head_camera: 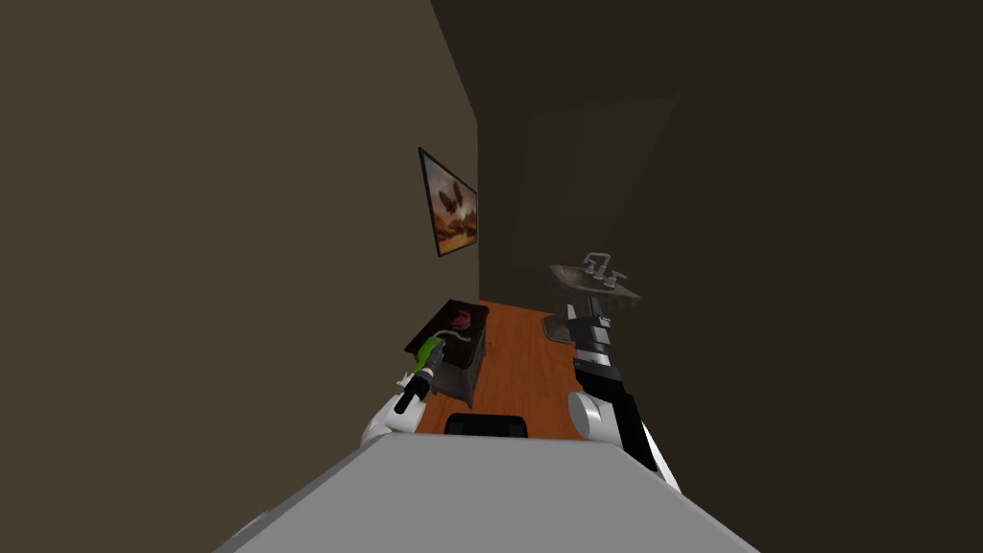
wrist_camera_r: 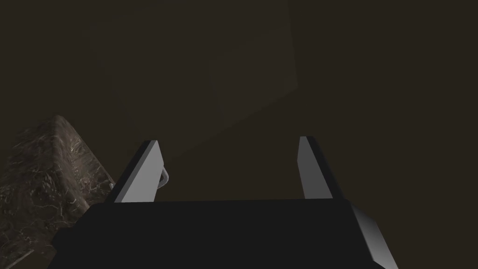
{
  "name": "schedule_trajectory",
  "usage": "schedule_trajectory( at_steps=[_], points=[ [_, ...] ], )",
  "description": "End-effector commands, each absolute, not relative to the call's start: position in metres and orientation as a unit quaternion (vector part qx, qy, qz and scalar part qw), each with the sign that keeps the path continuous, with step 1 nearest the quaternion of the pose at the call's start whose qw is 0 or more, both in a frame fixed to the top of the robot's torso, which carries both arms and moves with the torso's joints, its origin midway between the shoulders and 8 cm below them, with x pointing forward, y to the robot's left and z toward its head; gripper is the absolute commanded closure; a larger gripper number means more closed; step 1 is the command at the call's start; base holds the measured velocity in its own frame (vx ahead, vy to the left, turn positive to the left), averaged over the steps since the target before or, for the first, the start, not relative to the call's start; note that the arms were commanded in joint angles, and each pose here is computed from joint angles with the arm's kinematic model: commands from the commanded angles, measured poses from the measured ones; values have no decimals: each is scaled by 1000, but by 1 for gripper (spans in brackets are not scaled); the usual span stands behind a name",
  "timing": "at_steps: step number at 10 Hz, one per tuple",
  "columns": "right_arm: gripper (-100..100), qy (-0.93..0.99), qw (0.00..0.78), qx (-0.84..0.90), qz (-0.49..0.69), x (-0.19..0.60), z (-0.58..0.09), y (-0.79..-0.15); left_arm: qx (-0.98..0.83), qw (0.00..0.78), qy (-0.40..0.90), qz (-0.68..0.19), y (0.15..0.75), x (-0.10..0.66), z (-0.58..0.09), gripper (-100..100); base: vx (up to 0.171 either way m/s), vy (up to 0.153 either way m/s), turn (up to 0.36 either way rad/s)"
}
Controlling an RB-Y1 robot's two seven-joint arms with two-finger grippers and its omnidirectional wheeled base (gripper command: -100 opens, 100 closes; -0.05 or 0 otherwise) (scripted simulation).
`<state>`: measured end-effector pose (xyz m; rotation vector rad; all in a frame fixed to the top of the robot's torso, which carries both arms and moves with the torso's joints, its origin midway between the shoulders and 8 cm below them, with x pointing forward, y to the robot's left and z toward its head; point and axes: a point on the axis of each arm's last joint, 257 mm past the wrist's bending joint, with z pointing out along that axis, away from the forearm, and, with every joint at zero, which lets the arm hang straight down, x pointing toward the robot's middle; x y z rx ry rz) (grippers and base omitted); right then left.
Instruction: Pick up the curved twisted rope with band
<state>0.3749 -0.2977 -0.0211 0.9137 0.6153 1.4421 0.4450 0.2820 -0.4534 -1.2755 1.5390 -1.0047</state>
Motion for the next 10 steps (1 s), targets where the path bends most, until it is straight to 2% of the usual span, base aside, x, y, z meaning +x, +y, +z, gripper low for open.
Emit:
schedule_trajectory(
  at_steps=[1, 4, 5, 8, 9, 10],
  points=[
    [0, 267, 616, 397, 626, 375, -21, -298, -523, 442, 608, -400, 315, 437, -456, -100, 8, -110, -232],
    [0, 267, 616, 397, 626, 375, -21, -298, -530, 437, 613, -391, 319, 430, -466, -100, 2, -38, -29],
    [0, 267, 616, 397, 626, 375, -21, -298, -537, 445, 602, -389, 349, 423, -464, -100, 14, -61, -243],
    [0, 267, 616, 397, 626, 375, -21, -298, -541, 442, 605, -383, 352, 418, -470, -100, 2, -41, -26],
    [0, 267, 616, 397, 626, 375, -21, -298, -546, 451, 593, -382, 382, 411, -465, -100, 10, -62, -251],
    [0, 267, 616, 397, 626, 375, -21, -298, -548, 450, 595, -379, 383, 408, -468, -100, 5, -70, -125]
  ],
)
